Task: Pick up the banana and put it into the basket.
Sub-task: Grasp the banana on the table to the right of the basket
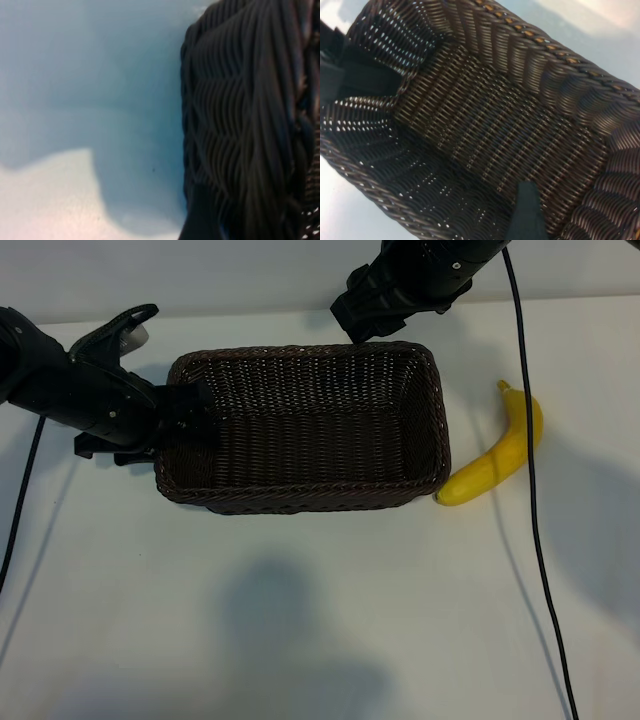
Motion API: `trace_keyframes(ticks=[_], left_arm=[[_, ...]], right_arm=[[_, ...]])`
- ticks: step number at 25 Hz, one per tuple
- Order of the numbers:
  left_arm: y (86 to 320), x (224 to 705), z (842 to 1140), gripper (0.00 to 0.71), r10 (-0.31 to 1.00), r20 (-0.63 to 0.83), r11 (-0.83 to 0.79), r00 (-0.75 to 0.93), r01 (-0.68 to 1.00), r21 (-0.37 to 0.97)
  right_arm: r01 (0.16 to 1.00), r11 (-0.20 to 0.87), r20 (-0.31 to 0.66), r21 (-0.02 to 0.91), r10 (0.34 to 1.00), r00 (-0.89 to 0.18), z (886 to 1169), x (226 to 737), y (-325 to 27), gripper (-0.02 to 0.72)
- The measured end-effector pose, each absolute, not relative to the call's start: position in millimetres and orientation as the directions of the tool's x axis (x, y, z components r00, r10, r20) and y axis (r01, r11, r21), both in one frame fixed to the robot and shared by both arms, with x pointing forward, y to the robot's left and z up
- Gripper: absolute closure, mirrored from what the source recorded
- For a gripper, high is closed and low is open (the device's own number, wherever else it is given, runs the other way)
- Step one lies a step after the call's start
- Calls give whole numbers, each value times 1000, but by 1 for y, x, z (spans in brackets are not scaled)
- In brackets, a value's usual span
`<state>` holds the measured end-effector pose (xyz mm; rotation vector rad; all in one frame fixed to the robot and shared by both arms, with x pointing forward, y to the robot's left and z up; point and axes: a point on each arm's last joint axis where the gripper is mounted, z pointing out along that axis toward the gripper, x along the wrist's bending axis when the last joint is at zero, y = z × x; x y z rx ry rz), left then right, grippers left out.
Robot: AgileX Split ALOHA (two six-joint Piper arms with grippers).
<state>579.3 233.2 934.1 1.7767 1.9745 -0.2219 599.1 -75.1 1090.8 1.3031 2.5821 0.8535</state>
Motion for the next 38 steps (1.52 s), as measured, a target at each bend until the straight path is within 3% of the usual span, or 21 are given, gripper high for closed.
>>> trace_keyframes(ticks=[21,33,38], left_arm=[[246,546,1017,111,943,-323,40,82,934,354],[250,531,1033,111,953,-266,-42,143,936,350],[244,524,1046,111,925,-319,-71,207,918,390]], right_arm=[[703,471,136,533,772,-621,1091,599,-75,140],[703,471,136,532,772,-621,1091,599,-75,140],[702,473,132,532,773,-621,1090,599,-76,140]])
